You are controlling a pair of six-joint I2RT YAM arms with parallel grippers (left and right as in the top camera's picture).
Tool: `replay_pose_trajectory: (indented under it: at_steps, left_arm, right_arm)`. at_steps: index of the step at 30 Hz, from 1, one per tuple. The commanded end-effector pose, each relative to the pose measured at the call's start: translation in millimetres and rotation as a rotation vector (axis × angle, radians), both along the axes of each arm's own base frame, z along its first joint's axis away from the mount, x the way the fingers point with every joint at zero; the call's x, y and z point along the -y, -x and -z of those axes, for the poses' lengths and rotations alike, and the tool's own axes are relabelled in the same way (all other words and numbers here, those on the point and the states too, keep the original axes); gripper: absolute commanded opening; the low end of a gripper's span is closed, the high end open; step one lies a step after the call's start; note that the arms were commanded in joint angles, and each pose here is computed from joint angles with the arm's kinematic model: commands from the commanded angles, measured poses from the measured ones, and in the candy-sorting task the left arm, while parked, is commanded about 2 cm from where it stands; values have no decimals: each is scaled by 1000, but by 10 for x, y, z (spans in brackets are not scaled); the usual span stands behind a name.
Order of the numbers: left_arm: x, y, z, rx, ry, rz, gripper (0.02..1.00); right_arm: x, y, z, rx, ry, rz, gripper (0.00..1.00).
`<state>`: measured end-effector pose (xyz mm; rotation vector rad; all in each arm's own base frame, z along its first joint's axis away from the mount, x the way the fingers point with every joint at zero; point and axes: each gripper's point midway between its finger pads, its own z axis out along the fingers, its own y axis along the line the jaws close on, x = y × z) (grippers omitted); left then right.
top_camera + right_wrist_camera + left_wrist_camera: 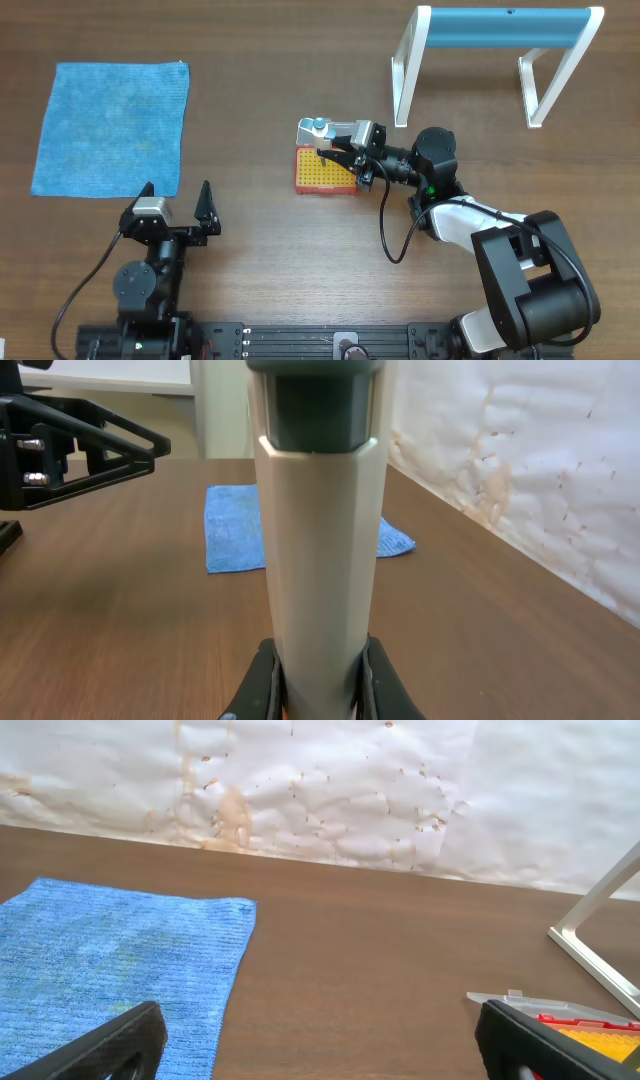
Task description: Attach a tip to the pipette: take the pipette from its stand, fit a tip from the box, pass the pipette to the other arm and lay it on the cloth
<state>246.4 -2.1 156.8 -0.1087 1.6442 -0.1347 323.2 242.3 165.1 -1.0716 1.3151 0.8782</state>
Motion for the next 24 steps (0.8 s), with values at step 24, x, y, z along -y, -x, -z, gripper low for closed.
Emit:
replay_pose_trajectory:
  at_steps: [24]
  left_arm:
    - [-11, 4, 8, -2, -14, -7, 1000]
  right_arm:
    - [52, 17, -20, -47, -19, 33, 80]
